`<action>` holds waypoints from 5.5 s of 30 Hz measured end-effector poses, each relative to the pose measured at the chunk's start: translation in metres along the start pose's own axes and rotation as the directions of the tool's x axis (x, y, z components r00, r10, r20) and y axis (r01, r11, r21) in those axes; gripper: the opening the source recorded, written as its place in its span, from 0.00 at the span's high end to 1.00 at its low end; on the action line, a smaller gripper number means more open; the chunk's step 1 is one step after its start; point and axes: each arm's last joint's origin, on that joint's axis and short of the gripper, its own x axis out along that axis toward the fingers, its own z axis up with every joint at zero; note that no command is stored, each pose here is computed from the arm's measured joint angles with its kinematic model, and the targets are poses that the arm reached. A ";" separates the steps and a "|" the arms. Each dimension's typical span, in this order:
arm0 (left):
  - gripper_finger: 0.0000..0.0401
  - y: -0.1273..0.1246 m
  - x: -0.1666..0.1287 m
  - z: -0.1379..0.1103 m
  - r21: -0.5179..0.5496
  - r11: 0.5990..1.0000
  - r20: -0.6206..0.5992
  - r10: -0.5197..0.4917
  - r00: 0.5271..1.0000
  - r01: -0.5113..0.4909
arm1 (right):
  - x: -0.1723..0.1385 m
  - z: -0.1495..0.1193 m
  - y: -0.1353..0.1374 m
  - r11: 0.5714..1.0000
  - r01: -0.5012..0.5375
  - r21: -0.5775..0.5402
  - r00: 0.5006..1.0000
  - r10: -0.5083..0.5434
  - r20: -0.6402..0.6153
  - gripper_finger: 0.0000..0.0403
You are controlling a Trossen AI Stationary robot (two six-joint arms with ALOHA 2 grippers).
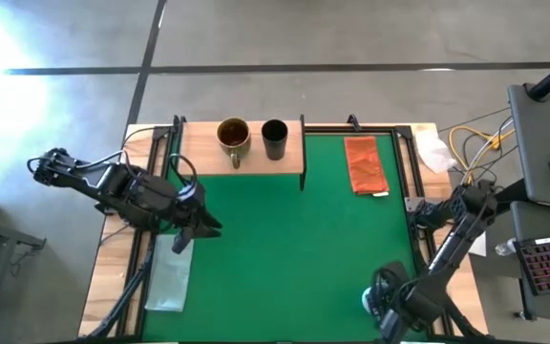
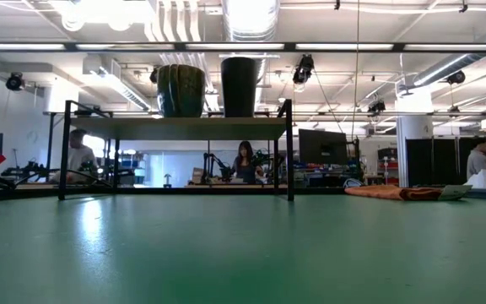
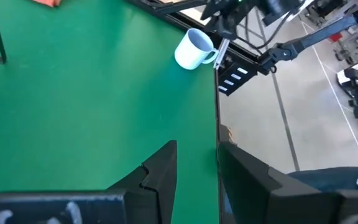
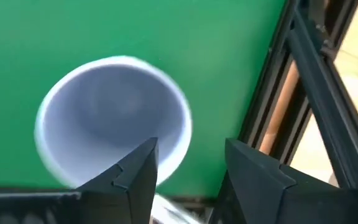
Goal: Stack small to large cups/mugs on shelf
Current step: Put the blue mug on the shelf
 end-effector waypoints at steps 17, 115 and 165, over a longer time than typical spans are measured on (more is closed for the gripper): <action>0.74 -0.001 0.008 0.001 -0.050 0.999 0.004 0.010 1.000 -0.010 | 0.062 0.015 -0.001 0.992 -0.119 -0.030 0.993 0.119 0.025 0.55; 0.76 0.079 0.157 -0.090 -0.451 0.632 -0.385 0.499 0.776 -0.630 | -0.099 0.248 -0.013 0.938 -0.152 -0.311 0.816 0.297 0.495 0.54; 1.00 0.195 -0.060 0.071 -0.007 0.463 -0.448 0.791 0.416 -0.887 | -0.077 0.247 -0.017 0.923 -0.302 -0.239 0.733 0.385 0.561 0.54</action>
